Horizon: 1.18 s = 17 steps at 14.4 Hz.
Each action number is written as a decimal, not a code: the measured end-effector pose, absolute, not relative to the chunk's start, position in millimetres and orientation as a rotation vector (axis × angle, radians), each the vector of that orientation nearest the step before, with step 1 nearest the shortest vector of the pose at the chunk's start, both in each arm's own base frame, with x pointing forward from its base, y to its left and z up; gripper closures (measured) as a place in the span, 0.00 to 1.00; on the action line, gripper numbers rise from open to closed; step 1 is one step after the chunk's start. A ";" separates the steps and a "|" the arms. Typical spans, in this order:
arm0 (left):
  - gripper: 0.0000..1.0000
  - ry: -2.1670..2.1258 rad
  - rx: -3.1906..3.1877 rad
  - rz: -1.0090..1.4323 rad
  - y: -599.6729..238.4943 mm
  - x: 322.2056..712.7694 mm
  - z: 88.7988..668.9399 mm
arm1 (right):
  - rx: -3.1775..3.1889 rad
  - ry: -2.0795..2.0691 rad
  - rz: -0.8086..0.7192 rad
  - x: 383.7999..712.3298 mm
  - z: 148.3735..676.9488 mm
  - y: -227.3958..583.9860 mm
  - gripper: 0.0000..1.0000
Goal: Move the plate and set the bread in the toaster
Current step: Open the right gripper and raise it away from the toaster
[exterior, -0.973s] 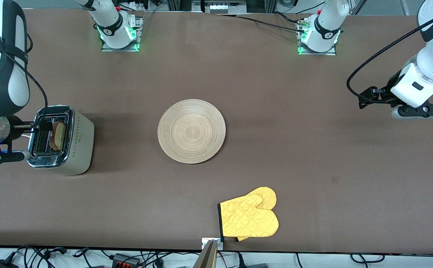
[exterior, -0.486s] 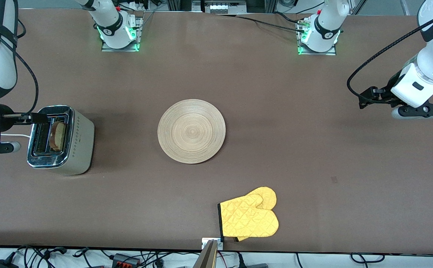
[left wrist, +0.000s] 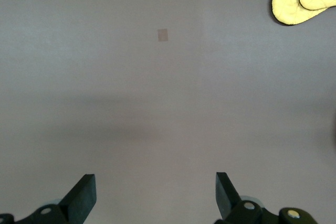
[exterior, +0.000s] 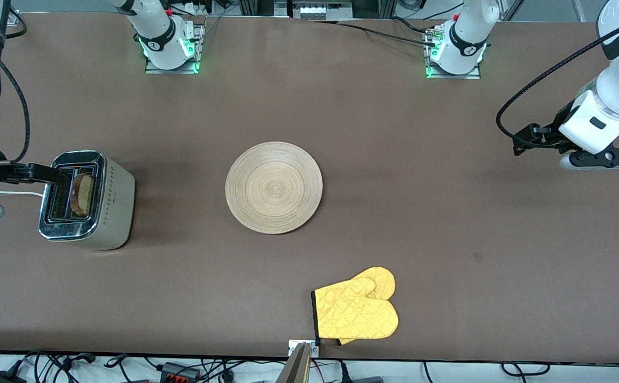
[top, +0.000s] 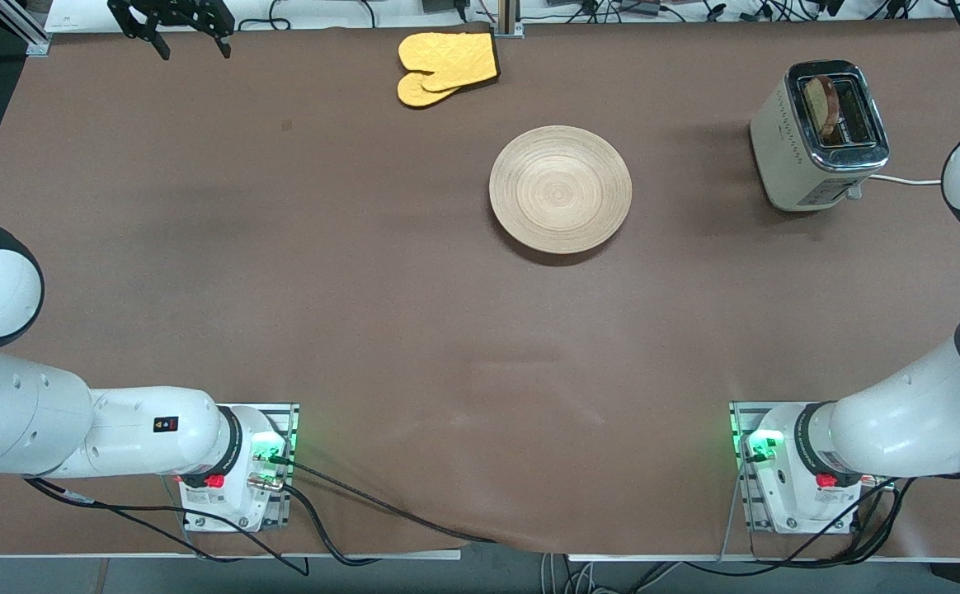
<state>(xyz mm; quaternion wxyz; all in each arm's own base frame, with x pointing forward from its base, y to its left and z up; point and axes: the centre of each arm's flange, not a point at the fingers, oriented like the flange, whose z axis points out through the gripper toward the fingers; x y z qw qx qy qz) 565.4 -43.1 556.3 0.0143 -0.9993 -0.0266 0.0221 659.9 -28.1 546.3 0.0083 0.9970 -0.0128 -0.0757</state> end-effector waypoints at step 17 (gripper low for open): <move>0.00 -0.083 -3.111 0.069 -43.1 565.4 556.3 | 3.162 -0.056 -0.026 604.2 557.2 -41.0 0.00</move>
